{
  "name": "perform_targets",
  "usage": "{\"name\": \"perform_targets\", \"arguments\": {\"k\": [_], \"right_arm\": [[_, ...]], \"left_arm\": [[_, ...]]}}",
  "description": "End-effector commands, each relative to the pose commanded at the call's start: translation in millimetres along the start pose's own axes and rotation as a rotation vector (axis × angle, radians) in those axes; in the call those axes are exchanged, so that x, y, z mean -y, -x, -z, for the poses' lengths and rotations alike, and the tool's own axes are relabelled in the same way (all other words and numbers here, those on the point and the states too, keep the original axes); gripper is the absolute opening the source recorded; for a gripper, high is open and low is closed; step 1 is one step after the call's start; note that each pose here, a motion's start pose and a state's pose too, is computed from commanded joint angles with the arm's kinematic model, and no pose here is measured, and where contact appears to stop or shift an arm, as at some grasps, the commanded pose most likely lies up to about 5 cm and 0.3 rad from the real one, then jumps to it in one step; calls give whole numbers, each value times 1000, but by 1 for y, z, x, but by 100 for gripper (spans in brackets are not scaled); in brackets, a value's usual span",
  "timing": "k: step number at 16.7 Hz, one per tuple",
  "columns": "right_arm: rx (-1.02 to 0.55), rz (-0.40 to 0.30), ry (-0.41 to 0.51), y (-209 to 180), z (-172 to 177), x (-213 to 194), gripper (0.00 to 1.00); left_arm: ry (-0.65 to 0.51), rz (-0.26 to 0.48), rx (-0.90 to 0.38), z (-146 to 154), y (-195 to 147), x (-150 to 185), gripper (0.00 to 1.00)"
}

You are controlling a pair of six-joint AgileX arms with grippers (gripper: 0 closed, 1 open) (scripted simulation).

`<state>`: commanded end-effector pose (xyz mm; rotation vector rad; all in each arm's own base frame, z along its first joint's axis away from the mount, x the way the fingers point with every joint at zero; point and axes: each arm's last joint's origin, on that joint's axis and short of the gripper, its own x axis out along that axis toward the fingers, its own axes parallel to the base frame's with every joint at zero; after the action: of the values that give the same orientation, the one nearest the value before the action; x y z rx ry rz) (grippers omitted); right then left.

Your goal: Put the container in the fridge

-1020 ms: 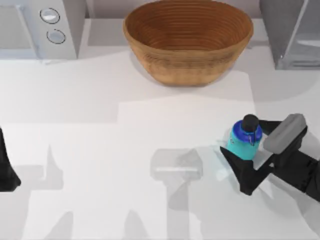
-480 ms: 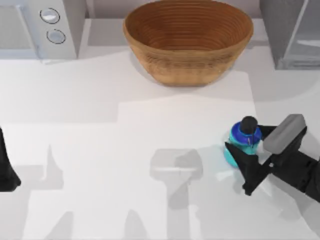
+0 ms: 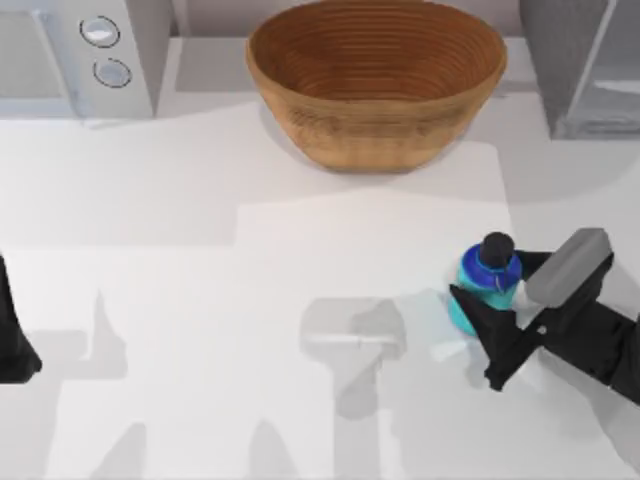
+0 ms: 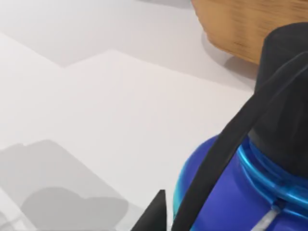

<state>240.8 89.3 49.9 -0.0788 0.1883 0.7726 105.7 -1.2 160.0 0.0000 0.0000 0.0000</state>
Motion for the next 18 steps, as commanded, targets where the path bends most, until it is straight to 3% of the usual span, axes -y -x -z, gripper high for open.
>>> {"name": "perform_targets", "arguments": {"k": [18], "right_arm": [[-8,2,5,45,-24,51,1]], "left_arm": [[0,0,0,0,0,0,100]]}}
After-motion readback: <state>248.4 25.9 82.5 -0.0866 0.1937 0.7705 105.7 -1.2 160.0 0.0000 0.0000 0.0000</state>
